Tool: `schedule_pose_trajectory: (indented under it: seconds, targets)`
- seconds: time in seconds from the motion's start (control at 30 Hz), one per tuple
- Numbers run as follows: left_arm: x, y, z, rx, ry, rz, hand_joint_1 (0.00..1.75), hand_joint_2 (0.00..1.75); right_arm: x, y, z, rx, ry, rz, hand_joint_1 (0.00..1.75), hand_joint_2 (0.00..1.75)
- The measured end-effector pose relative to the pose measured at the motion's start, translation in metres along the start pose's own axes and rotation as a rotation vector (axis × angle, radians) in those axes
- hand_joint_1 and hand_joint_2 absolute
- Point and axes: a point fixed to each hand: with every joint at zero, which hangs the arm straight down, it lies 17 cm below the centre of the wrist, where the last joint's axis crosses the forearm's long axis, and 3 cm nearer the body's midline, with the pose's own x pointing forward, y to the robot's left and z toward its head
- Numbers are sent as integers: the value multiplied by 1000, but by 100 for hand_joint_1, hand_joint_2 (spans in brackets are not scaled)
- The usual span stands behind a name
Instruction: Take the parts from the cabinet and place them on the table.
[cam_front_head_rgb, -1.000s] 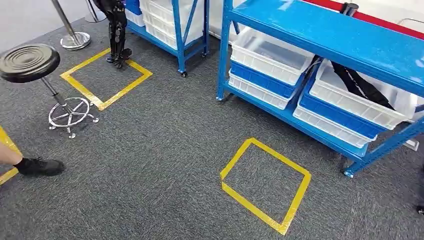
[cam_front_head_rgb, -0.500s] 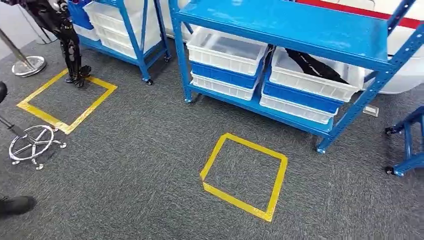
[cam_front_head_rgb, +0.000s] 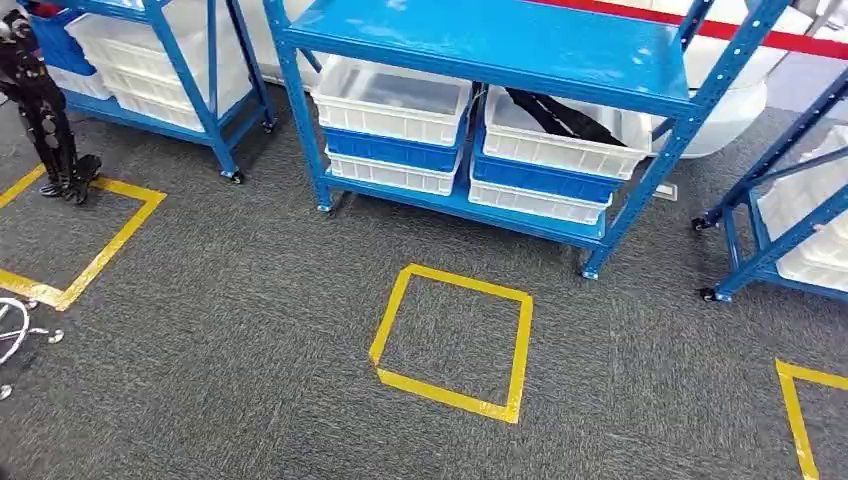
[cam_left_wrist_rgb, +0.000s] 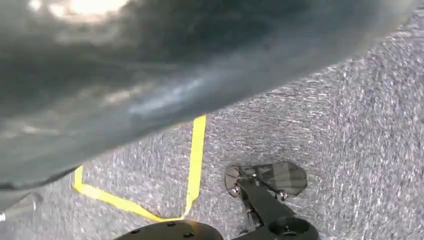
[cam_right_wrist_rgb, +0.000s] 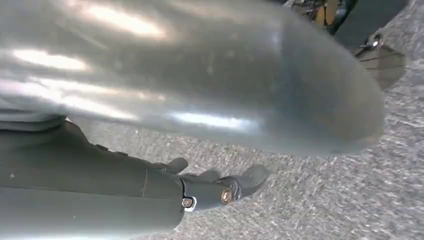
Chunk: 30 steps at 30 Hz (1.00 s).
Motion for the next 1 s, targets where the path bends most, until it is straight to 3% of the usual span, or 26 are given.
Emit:
schedule_pose_trajectory:
  seconds: [1.0]
  targets:
    - [7,4,-1,7,-44,-8,0,0,2,1,0,-3,-25,46,0,0]
